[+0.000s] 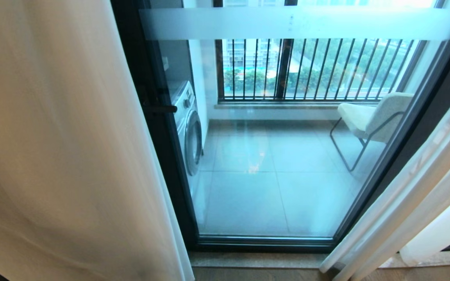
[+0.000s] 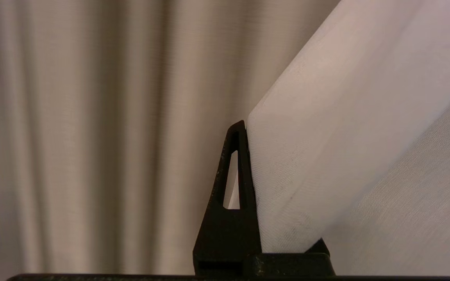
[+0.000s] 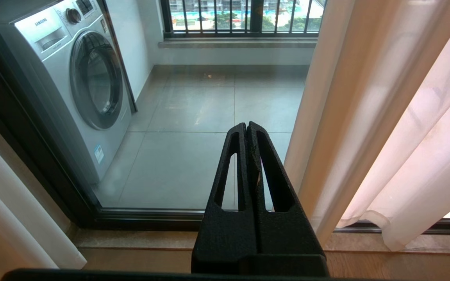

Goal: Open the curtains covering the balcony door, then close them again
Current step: Pull the inner curtains open on both sides

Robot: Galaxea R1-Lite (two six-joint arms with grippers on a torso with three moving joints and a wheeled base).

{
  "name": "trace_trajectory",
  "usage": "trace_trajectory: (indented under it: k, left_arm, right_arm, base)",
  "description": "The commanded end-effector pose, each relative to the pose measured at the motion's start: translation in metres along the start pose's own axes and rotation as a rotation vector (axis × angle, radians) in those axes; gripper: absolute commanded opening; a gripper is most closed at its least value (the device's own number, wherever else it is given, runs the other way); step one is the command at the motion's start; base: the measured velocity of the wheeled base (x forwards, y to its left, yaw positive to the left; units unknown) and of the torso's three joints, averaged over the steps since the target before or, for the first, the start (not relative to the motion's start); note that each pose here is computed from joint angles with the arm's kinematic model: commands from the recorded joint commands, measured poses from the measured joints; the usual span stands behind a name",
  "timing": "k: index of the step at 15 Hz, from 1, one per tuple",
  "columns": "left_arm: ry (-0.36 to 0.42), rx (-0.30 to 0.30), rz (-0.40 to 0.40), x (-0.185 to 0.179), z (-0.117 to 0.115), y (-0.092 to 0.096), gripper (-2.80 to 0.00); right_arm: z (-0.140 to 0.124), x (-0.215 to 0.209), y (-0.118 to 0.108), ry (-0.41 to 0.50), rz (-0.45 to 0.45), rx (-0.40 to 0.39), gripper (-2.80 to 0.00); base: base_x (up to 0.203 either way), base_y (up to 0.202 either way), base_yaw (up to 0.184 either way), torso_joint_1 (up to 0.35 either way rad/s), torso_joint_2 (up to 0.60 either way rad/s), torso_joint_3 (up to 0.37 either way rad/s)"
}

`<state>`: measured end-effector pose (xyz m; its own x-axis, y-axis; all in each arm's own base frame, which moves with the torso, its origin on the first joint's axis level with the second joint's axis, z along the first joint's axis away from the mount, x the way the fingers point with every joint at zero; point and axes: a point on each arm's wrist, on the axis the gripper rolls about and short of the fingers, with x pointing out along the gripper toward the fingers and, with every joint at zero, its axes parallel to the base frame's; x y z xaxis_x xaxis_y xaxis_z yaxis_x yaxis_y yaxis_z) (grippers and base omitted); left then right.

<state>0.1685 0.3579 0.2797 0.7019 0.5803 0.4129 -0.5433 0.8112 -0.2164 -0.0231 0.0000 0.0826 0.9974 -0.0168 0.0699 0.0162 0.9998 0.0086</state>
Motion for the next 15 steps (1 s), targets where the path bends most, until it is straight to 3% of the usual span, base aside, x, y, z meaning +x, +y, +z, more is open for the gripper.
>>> trace_trajectory:
  k: [1,10,15]
  left_arm:
    - [0.009,0.012,0.044,0.008,-0.019,0.042,-2.80]
    - [-0.002,0.063,0.130,0.005,-0.052,0.138,-2.80]
    - [-0.005,0.073,0.149,0.003,-0.062,0.157,-2.80]
  right_arm:
    - [0.000,0.000,0.000,-0.001,0.000,0.000,-2.80]
    - [0.000,0.000,0.000,-0.001,0.000,0.000,-2.80]
    - [0.000,0.000,0.000,-0.001,0.000,0.000,-2.80]
  base:
    - [0.000,0.000,0.000,0.000,0.00,0.000]
    - [0.000,0.000,0.000,0.000,0.00,0.000]
    - [0.000,0.000,0.000,0.000,0.00,0.000]
